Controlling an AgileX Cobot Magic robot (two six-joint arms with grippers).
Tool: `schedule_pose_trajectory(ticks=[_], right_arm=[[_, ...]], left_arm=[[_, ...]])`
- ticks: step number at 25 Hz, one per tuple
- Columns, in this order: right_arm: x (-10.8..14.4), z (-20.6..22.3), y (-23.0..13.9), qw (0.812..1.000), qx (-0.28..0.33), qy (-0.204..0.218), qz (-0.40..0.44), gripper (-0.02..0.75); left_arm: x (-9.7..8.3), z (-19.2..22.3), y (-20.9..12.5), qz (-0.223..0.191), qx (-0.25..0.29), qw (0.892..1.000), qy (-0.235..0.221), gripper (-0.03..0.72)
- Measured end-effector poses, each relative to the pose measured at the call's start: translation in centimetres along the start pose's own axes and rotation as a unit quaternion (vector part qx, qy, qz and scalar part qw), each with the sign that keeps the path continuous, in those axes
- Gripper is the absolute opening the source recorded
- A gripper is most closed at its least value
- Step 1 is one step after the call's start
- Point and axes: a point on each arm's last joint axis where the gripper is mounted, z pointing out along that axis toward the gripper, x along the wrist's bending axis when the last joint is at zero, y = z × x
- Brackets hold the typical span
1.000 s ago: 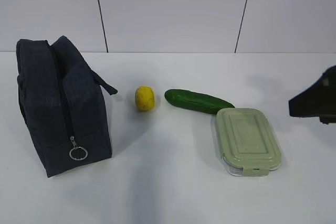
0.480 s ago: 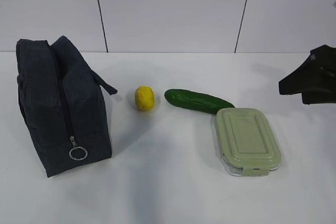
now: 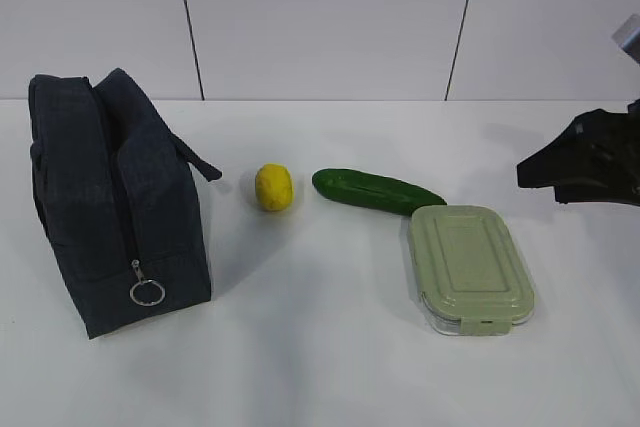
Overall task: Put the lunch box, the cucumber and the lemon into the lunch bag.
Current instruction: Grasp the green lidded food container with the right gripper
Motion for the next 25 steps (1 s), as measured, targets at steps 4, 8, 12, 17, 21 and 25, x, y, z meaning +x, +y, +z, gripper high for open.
schedule_pose_trajectory(ticks=[4, 8, 12, 17, 21, 25], right_arm=[[-1.2, -0.1, 0.5, 1.0, -0.029, -0.005, 0.002, 0.487], [-1.7, 0.3, -0.1, 0.998, -0.062, -0.006, -0.004, 0.488], [-2.3, 1.5, -2.5, 0.997, -0.079, 0.001, 0.005, 0.488], [-3.3, 2.7, -5.9, 0.993, -0.105, -0.004, 0.044, 0.488], [-4.7, 3.5, -7.0, 0.992, -0.106, 0.001, 0.074, 0.488], [-5.7, 4.8, -7.2, 0.99, -0.098, 0.033, 0.097, 0.488]], left_arm=[[0.0, 0.0, 0.0, 0.0, 0.0, 1.0, 0.0, 0.241], [0.0, 0.0, 0.0, 0.0, 0.0, 1.0, 0.0, 0.241], [0.0, 0.0, 0.0, 0.0, 0.0, 1.0, 0.0, 0.241], [0.0, 0.0, 0.0, 0.0, 0.0, 1.0, 0.0, 0.241], [0.0, 0.0, 0.0, 0.0, 0.0, 1.0, 0.0, 0.241], [0.0, 0.0, 0.0, 0.0, 0.0, 1.0, 0.0, 0.241]])
